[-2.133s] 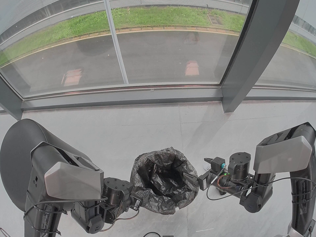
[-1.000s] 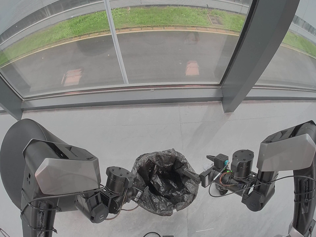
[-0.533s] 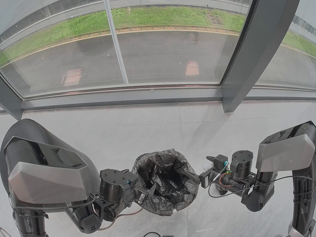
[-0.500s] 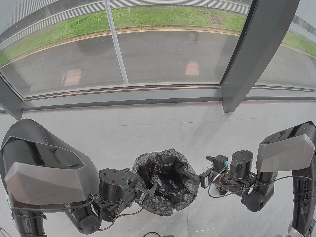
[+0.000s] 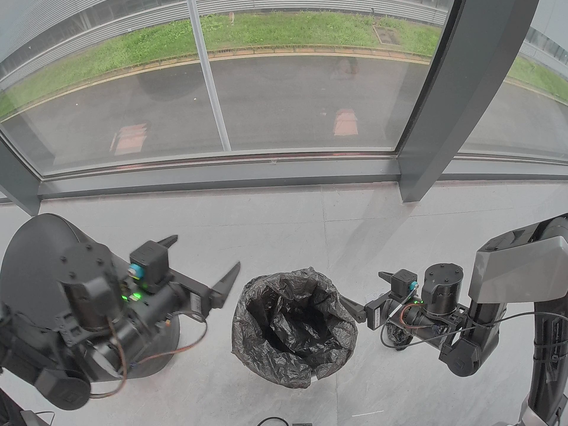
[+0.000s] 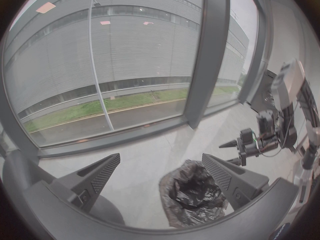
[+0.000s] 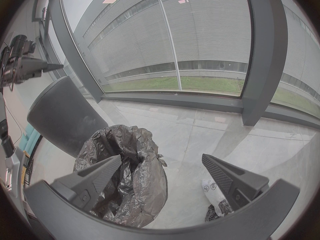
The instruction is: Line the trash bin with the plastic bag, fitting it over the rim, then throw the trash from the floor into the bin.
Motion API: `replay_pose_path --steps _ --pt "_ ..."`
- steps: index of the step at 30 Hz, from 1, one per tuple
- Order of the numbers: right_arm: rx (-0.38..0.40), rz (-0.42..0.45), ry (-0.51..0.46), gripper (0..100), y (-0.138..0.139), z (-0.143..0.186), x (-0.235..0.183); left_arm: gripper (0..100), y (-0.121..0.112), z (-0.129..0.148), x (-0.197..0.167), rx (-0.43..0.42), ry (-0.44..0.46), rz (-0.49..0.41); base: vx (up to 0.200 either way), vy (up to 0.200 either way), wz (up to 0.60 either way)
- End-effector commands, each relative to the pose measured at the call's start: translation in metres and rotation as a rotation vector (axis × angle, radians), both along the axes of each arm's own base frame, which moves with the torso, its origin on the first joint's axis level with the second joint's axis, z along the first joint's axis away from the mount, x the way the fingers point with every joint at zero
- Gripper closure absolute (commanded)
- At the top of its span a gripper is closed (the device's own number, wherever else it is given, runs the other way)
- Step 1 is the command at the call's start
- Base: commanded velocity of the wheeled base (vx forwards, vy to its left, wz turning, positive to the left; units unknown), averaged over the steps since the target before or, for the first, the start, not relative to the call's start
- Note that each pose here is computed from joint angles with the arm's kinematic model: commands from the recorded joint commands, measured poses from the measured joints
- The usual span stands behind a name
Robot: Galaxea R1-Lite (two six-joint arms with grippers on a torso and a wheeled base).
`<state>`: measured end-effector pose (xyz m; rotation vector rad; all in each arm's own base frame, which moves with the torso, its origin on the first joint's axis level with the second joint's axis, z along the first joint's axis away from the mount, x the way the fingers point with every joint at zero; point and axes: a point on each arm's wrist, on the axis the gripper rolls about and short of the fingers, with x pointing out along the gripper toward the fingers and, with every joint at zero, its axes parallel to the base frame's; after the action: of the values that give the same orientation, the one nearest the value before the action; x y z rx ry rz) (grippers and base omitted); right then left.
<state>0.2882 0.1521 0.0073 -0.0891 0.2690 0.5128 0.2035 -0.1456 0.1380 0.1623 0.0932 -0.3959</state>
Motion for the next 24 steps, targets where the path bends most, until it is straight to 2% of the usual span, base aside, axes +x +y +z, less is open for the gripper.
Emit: replay_pose_path --steps 1,6,12,14,16,20,24 --pt "0.024 -0.105 -0.122 0 -0.010 0.034 0.004 0 0.085 0.058 -0.061 -0.103 -0.149 0.209 0.000 0.000 0.00" --pt "0.030 -0.149 -0.190 0 -0.025 0.055 0.007 0 0.107 0.058 -0.094 -0.152 -0.114 0.258 0.000 0.000 0.00" --pt "0.009 -0.208 -0.201 0 -0.044 0.057 0.013 0 0.126 0.053 -0.115 -0.181 -0.047 0.341 0.000 0.000 0.00" --pt "0.009 -0.208 -0.201 0 -0.044 0.057 0.013 0 0.127 0.053 -0.116 -0.180 -0.046 0.344 0.000 0.000 0.00" --pt "0.009 -0.229 -0.198 0 -0.050 0.056 0.016 0 0.135 0.045 -0.129 -0.189 -0.029 0.402 0.000 0.000 0.00" --pt "0.014 -0.234 -0.189 0 -0.052 0.055 0.015 0 0.141 0.040 -0.143 -0.196 -0.054 0.458 0.000 0.000 0.00" --pt "0.013 -0.230 -0.186 0 -0.051 0.054 0.016 0 0.147 0.023 -0.160 -0.196 -0.068 0.542 0.000 0.000 0.00"
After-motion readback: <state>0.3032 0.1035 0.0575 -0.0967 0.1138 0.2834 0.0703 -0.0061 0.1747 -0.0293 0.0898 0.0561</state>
